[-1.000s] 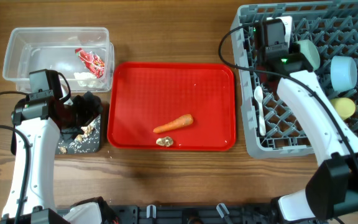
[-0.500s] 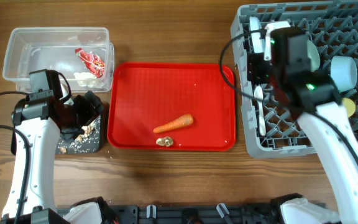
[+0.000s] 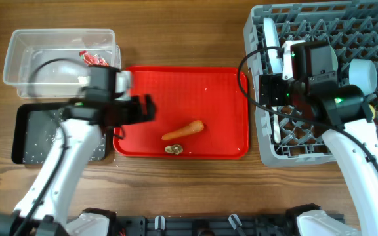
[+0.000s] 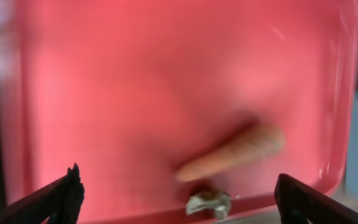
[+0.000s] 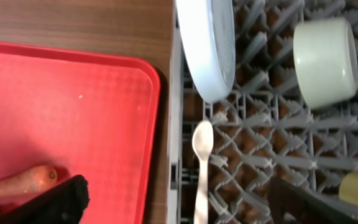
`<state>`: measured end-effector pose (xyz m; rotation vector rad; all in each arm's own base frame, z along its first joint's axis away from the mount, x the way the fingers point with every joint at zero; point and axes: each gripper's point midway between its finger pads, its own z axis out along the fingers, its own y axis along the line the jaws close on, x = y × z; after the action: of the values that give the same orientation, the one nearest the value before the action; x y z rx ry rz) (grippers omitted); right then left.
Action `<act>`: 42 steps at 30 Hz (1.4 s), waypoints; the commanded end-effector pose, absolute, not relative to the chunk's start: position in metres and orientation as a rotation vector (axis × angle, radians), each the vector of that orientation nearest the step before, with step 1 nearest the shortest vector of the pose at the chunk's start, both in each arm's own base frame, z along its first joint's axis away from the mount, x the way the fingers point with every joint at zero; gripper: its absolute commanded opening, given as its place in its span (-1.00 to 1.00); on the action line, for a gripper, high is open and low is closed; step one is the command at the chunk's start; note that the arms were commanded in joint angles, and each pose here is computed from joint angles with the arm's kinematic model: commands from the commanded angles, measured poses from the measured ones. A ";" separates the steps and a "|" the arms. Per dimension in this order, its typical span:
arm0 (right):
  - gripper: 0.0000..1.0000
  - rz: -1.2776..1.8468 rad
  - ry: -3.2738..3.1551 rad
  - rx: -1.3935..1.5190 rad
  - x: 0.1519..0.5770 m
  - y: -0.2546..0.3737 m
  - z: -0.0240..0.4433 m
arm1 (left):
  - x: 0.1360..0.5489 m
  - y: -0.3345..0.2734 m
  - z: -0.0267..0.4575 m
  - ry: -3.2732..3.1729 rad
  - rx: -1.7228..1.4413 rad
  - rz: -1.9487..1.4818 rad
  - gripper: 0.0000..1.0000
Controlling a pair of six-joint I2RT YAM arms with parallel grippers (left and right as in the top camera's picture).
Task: Sort waste into correct bins and load items into the dishwasher rack
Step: 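Reach the left gripper to the carrot on the red tray and grasp it, then carry the carrot left and release it onto the black tray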
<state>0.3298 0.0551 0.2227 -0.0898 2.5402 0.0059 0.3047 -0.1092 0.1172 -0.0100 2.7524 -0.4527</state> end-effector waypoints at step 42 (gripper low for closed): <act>0.95 0.043 2.580 0.212 0.324 0.011 0.219 | 0.321 -0.179 0.041 2.659 0.613 0.121 -0.43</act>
<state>0.3240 0.0092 0.2157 0.1914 2.5884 0.0144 0.3022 -0.1914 0.0067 0.7737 2.7461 0.0406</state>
